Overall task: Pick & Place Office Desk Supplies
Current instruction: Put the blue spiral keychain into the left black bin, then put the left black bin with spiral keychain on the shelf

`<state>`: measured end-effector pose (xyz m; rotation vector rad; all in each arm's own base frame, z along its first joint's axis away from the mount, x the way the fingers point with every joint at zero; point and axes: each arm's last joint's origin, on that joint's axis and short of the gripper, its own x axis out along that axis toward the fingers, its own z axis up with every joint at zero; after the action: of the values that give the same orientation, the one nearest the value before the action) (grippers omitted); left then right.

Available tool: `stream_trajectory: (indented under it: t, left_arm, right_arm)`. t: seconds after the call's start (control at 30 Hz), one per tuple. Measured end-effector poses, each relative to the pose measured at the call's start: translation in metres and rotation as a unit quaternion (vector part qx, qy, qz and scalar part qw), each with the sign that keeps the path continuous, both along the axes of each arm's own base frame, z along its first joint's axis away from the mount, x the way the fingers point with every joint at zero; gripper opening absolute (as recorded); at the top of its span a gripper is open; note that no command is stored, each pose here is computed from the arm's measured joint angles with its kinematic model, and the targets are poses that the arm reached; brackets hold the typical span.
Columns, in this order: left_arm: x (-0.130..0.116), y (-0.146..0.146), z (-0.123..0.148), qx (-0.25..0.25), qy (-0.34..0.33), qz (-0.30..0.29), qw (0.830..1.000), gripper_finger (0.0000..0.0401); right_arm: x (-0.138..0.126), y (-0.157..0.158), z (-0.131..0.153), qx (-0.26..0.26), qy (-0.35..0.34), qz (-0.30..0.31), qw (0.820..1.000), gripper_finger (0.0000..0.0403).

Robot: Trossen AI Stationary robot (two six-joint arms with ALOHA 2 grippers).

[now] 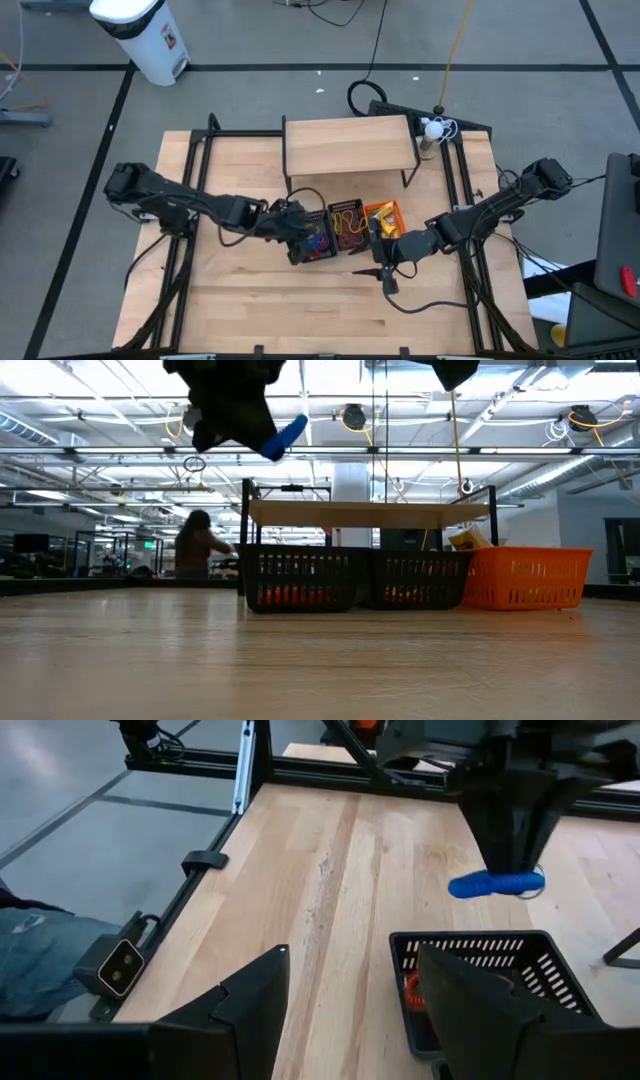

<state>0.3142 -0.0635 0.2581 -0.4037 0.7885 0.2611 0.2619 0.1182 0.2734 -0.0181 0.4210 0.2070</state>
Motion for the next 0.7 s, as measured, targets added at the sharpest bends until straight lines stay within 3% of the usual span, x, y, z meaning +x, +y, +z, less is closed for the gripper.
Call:
stream_trajectory:
  t: [0.17, 0.47, 0.7]
  left_arm:
    - [0.007, 0.010, -0.007, -0.003, 0.005, 0.008, 1.000, 0.0038]
    - [0.014, 0.014, -0.012, -0.011, 0.006, -0.011, 1.000, 0.0137]
    - [0.014, 0.010, -0.011, 0.002, 0.002, -0.036, 0.999, 0.0195]
  right_arm:
    - [0.000, 0.000, 0.000, -0.001, 0.002, 0.000, 1.000, 0.0210]
    - [-0.002, -0.001, -0.001, 0.008, 0.014, -0.006, 1.000, 0.0210]
    - [-0.028, -0.009, 0.008, 0.005, 0.052, -0.044, 0.998, 0.0210]
